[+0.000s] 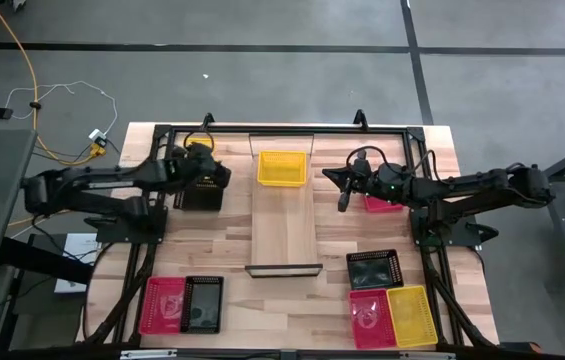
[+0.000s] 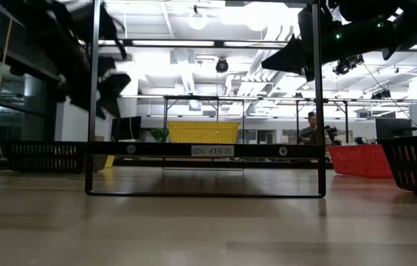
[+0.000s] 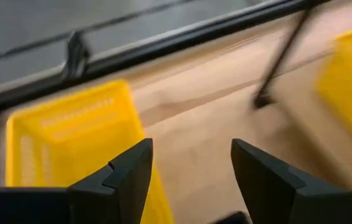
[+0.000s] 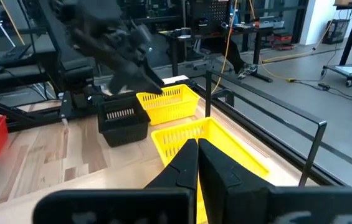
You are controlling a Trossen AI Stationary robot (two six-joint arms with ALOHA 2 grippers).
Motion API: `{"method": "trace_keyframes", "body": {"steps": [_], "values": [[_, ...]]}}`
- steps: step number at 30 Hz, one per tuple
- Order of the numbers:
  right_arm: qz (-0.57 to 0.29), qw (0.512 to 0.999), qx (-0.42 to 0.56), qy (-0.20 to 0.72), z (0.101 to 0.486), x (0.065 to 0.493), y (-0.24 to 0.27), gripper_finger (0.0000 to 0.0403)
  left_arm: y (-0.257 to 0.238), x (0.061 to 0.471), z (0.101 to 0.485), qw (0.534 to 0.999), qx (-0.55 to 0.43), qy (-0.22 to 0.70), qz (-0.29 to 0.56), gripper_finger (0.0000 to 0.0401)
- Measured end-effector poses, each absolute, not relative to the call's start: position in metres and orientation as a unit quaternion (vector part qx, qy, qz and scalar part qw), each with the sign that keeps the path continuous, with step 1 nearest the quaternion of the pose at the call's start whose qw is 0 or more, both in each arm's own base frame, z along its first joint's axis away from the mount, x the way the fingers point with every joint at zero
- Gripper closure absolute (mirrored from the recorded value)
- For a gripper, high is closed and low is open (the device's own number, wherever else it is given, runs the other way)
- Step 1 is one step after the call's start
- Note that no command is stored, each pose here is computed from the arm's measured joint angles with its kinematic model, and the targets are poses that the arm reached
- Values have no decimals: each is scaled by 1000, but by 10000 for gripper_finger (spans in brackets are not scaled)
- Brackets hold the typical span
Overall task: Stack baskets on shelf by color
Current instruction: Stack the top yellow bin on the yellow bin on the shelf
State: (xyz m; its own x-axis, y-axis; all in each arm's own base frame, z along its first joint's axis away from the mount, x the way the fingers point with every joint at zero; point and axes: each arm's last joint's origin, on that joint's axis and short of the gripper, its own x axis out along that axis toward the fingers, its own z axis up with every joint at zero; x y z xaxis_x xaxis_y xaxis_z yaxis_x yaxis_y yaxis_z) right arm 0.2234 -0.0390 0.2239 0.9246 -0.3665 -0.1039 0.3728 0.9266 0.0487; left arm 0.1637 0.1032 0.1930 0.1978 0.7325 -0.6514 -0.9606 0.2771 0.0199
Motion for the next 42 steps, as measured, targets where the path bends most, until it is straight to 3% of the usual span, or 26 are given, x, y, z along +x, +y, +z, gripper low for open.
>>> {"method": "trace_keyframes", "body": {"steps": [5, 23, 27, 35, 42], "values": [[-189, 980, 45, 44, 224, 223, -39, 402, 120, 169, 171, 702, -225, 295, 608, 196], [-189, 980, 51, 45, 223, 223, -39, 402, 153, 169, 127, 633, -252, 331, 652, 206], [-189, 979, 51, 49, 222, 224, -39, 402, 155, 170, 122, 631, -250, 333, 655, 245], [-190, 979, 58, 49, 222, 224, -39, 402, 156, 170, 126, 638, -229, 329, 658, 389], [-190, 979, 58, 50, 222, 224, -39, 402, 157, 172, 158, 679, -192, 299, 642, 398]]}}
